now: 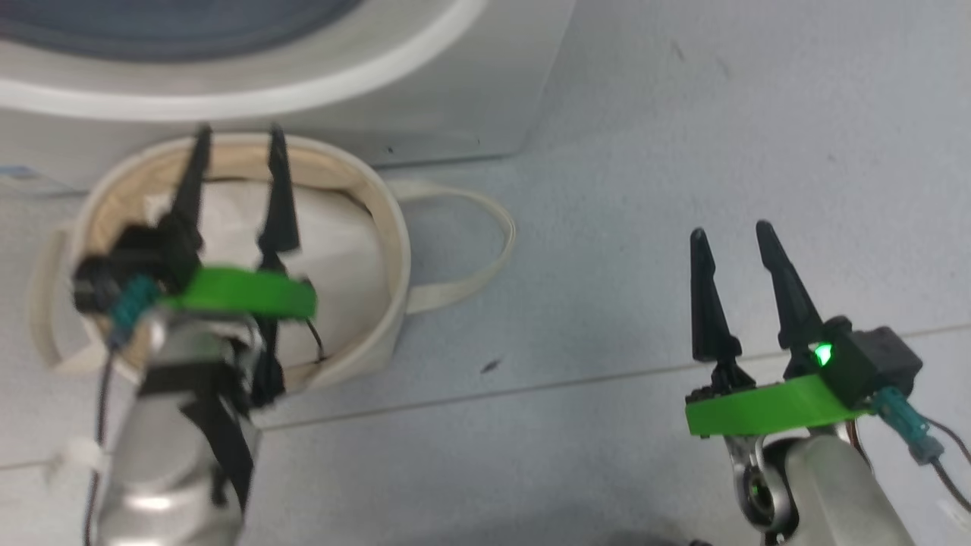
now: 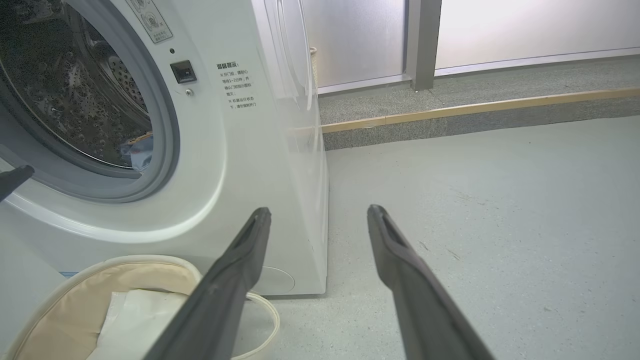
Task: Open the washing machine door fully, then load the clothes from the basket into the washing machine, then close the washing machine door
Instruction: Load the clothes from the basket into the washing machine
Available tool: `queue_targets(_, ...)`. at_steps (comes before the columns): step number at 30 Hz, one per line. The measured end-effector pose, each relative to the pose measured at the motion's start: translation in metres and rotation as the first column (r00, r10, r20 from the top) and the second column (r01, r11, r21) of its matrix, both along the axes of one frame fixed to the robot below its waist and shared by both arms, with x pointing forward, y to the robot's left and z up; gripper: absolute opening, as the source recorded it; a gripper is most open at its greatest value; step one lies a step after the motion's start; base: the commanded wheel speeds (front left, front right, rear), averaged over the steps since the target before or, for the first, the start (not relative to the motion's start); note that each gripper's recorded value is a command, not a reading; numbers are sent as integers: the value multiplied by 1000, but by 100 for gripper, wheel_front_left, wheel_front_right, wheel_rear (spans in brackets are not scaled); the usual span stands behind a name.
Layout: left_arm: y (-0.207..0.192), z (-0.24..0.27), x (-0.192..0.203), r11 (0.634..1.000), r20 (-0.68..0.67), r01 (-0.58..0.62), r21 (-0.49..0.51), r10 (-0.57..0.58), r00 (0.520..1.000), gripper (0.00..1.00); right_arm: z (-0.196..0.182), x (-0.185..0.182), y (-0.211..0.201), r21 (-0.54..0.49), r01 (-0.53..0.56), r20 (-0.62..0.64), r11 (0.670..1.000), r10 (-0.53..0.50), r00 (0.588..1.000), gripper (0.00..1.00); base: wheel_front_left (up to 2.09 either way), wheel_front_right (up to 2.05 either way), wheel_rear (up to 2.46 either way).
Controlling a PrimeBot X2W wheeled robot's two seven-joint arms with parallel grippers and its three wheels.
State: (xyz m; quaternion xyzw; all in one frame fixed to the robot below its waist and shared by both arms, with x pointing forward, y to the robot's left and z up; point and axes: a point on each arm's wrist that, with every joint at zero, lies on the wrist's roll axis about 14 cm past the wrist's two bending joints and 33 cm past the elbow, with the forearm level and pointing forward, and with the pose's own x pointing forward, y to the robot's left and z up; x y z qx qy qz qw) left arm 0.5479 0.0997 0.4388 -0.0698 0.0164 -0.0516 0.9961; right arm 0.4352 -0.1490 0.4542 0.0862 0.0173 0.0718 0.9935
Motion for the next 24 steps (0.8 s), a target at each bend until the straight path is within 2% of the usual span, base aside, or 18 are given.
queue_targets(7, 8, -21, 93, 998, 12, -20, 53, 19, 1000, 100, -35, 29, -9, 12, 21, -57, 1000, -20, 998, 100, 0, 0, 0)
queue_targets(13, 15, -43, 140, 987, -57, -57, 153, 67, 996, 100, -57, 33, -18, 5, 43, -103, 999, -42, 994, 100, 0, 0, 0)
queue_targets(18, 17, -58, 165, 981, -151, -114, 155, 137, 979, 100, -63, 28, -29, -8, 69, -126, 998, -69, 990, 100, 0, 0, 0)
queue_targets(24, 13, -68, 178, 983, -218, -122, 139, 150, 964, 100, -58, 29, -39, 3, 101, -116, 995, -100, 988, 100, 0, 0, 0)
